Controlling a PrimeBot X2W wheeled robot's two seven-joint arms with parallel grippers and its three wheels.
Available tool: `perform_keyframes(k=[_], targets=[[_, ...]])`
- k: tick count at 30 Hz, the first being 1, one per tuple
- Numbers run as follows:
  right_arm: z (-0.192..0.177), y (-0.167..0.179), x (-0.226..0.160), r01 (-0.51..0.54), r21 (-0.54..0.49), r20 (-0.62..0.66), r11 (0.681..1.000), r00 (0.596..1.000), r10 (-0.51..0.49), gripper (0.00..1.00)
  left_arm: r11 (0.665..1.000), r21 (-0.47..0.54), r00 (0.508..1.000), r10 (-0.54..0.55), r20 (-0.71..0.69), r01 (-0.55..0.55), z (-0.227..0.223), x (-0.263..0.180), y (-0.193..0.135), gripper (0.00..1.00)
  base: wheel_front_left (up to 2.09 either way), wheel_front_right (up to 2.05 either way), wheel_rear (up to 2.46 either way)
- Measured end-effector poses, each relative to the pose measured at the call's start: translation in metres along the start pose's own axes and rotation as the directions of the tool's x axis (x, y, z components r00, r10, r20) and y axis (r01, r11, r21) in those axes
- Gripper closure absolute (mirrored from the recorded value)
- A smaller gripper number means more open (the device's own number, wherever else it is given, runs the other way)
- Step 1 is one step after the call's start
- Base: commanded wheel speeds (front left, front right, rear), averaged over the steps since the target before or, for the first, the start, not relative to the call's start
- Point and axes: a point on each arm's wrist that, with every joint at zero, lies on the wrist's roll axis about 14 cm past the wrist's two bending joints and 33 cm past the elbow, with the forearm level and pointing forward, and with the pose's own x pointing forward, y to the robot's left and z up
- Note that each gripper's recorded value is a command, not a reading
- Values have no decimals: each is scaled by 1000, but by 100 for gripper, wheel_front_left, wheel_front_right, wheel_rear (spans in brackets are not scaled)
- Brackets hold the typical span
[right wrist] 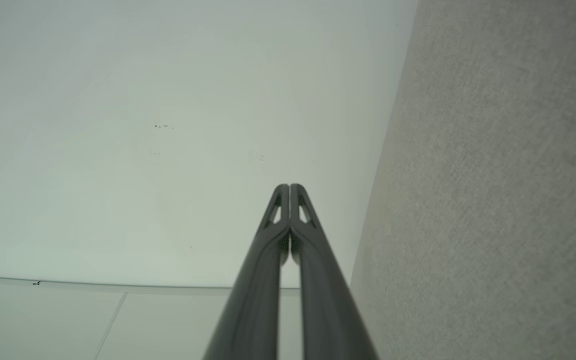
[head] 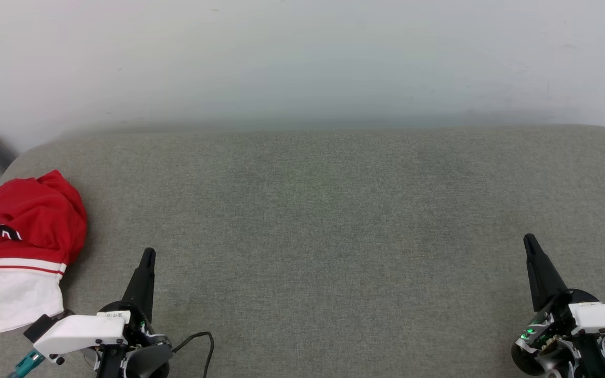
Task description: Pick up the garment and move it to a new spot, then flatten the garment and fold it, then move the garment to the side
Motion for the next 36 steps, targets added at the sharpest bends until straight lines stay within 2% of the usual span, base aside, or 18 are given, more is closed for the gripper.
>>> perform_keyframes(k=[27,28,33,36], targets=[[0,0,0,0,0,0,1000,1000,0,100,1000,0,1000,0,0,0,0,0,0,100,0,0,0],[0,-3,-1,8,1,0,1000,1000,-8,0,1000,-1,1000,8,-1,-8,0,-1,3,0,0,0,0],[2,-30,-14,89,6,9,996,996,-89,0,996,-8,996,90,0,-90,-2,-14,30,0,0,0,0],[4,-32,-16,96,-2,23,995,995,-96,0,996,6,996,89,9,-89,-1,-14,30,0,0,0,0]])
